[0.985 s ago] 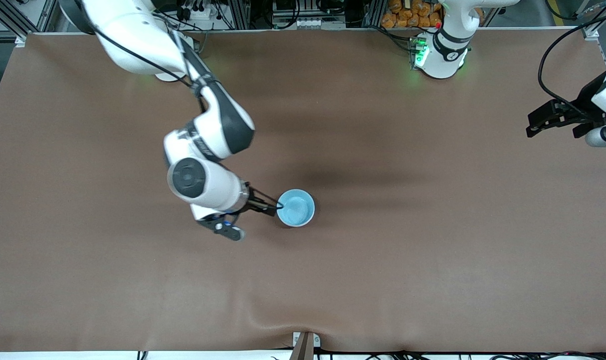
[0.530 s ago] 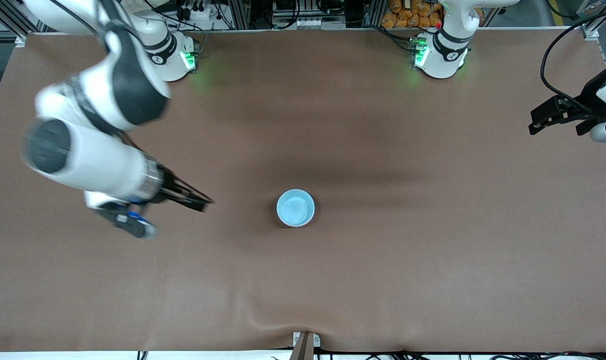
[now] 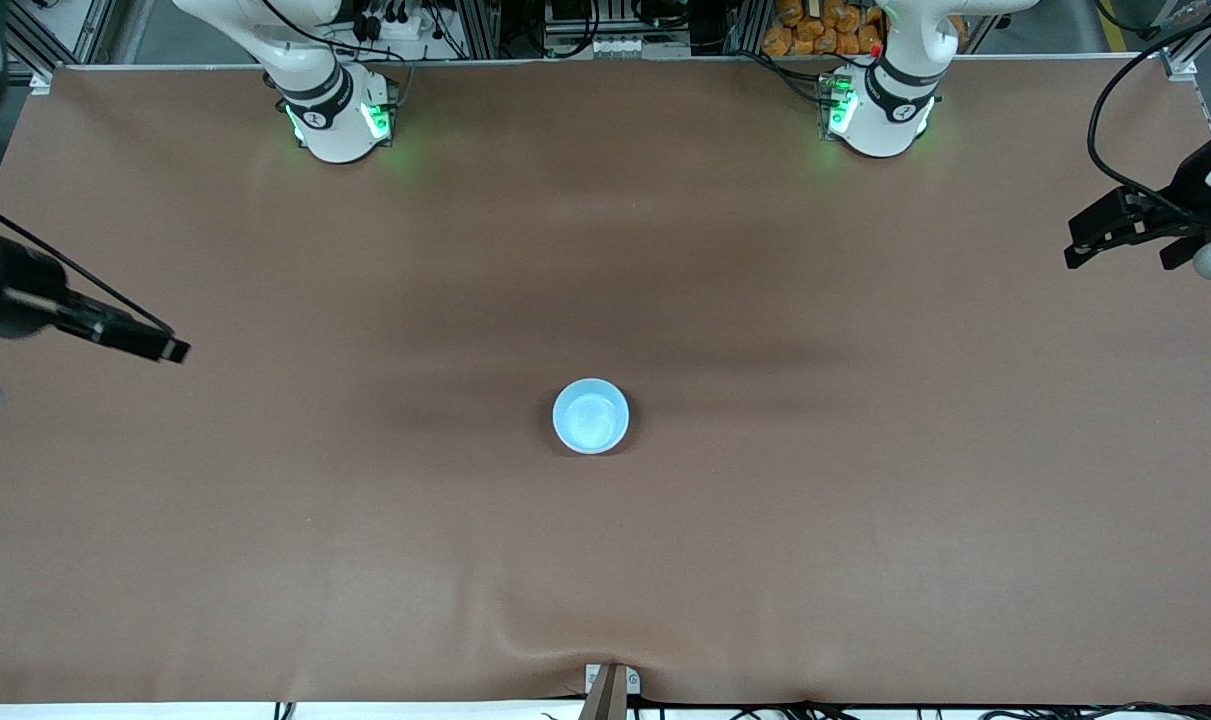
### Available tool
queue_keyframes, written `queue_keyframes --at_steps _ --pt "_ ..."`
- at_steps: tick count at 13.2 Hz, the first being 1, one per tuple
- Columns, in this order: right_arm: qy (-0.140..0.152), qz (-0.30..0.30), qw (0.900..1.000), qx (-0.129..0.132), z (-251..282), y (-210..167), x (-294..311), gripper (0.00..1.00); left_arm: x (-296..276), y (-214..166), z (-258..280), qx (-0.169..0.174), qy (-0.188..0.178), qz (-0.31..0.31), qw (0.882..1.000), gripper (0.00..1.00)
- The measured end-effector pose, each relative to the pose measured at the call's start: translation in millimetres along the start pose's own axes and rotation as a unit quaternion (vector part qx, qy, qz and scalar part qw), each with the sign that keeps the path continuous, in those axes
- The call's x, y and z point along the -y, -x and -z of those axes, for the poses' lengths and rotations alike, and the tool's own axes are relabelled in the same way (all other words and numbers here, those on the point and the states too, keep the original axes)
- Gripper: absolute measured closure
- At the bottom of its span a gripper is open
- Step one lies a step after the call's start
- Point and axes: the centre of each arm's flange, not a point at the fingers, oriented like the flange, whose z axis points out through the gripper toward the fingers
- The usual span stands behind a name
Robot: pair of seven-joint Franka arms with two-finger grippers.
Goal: Stack pink and blue bowls on white bowl
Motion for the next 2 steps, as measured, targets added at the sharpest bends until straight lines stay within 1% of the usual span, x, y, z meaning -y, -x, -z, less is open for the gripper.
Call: queue_keyframes --at_steps 2 --pt "0.014 0.031 0.999 -0.014 10.8 29.2 14.5 0.00 -0.3 -0.1 0.2 0.000 0.000 0.000 1.000 0.00"
